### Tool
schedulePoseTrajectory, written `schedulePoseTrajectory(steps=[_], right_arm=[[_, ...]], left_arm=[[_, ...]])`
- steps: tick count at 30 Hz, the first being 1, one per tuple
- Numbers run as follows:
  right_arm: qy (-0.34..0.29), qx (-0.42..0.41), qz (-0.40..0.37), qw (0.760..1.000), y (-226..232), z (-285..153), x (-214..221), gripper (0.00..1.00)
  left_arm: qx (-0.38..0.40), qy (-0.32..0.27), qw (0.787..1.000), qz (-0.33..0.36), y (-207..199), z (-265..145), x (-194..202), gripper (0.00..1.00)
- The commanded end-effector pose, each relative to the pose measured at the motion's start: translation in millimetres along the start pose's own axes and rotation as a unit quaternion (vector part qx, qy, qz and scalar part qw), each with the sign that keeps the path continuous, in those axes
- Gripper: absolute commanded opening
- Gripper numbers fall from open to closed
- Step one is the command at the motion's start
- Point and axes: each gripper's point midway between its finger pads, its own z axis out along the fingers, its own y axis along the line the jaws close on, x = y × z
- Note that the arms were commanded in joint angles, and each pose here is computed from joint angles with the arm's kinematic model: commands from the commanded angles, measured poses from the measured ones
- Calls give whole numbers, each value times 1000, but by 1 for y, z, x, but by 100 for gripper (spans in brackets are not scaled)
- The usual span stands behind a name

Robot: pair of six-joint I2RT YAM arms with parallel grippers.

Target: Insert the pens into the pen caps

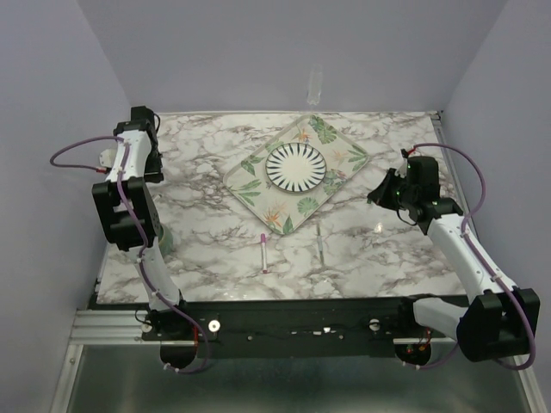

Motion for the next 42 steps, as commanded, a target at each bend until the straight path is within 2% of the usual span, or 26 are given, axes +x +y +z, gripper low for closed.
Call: schedulePoseTrajectory(steps=[1,8,12,18,22,28,31,32,35,36,41,42], right_arm=[[-5,-7,-8,1000,2,-1,1,1],[-1,-3,-9,1000,1,1,0,1],[1,-1,-8,1000,0,2,0,1],[3,3,-10,1000,-1,1,-1,1],[3,7,-11,1000,-2,1,-1,1],[2,13,-13,1000,-5,1,0,1],[1,12,-12,1000,-4,1,-2,1],[0,10,-13,1000,-3,1,-2,1],[0,9,-12,1000,-2,2,-3,1],[0,10,-12,1000,-3,2,-3,1],[-1,4,-12,1000,-1,1,-3,1],[-3,1,-11,1000,1,0,-4,1]], left_arm=[[-52,-62,993,-83,18,24,-23,69],[-92,-57,987,-120,38,48,-21,66],[-108,-70,984,-124,45,57,-23,65],[-142,-44,981,-128,57,75,-9,63],[-149,-56,979,-129,62,81,-11,61],[-157,-26,977,-142,66,94,0,56],[-160,-30,977,-136,66,94,-1,48],[-158,-31,977,-136,65,95,-2,42],[-152,-29,980,-127,64,95,-2,33],[-152,-27,980,-125,65,96,-2,26],[-151,-1,984,-95,65,93,6,11],[-154,6,984,-86,68,93,9,5]])
